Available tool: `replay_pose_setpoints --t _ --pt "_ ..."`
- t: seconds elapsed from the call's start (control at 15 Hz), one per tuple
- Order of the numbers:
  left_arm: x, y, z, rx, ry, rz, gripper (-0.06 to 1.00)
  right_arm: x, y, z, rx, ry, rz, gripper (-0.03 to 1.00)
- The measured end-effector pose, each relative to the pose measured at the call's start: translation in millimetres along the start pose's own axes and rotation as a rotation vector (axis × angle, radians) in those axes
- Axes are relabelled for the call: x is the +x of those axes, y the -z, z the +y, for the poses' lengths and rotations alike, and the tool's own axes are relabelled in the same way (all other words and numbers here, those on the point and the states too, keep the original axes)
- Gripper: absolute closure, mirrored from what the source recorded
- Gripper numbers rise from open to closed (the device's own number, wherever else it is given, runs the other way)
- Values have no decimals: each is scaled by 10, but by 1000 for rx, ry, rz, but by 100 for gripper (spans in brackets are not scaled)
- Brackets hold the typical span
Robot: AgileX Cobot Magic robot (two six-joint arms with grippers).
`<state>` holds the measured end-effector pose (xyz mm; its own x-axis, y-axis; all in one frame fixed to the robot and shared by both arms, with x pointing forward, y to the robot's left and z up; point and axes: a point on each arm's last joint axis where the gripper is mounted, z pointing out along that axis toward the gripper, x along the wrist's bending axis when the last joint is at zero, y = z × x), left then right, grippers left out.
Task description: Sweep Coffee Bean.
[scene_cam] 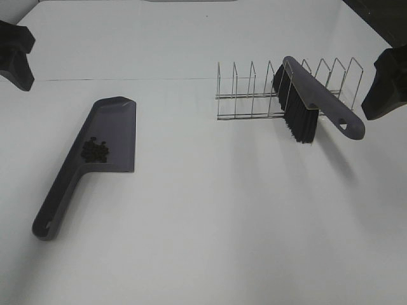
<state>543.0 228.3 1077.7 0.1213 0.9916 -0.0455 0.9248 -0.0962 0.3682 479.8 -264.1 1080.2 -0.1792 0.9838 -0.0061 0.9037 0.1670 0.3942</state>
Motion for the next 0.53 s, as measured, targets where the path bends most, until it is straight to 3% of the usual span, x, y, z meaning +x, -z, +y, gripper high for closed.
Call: replay_pose_setpoints --t 0.4,0.53 --pt "61 243 -495 -9 0 -1 25 14 432 -217 -88 69 -6 18" --pt "108 334 -873 -41 3 -5 25 26 491 -499 -100 74 -7 18"
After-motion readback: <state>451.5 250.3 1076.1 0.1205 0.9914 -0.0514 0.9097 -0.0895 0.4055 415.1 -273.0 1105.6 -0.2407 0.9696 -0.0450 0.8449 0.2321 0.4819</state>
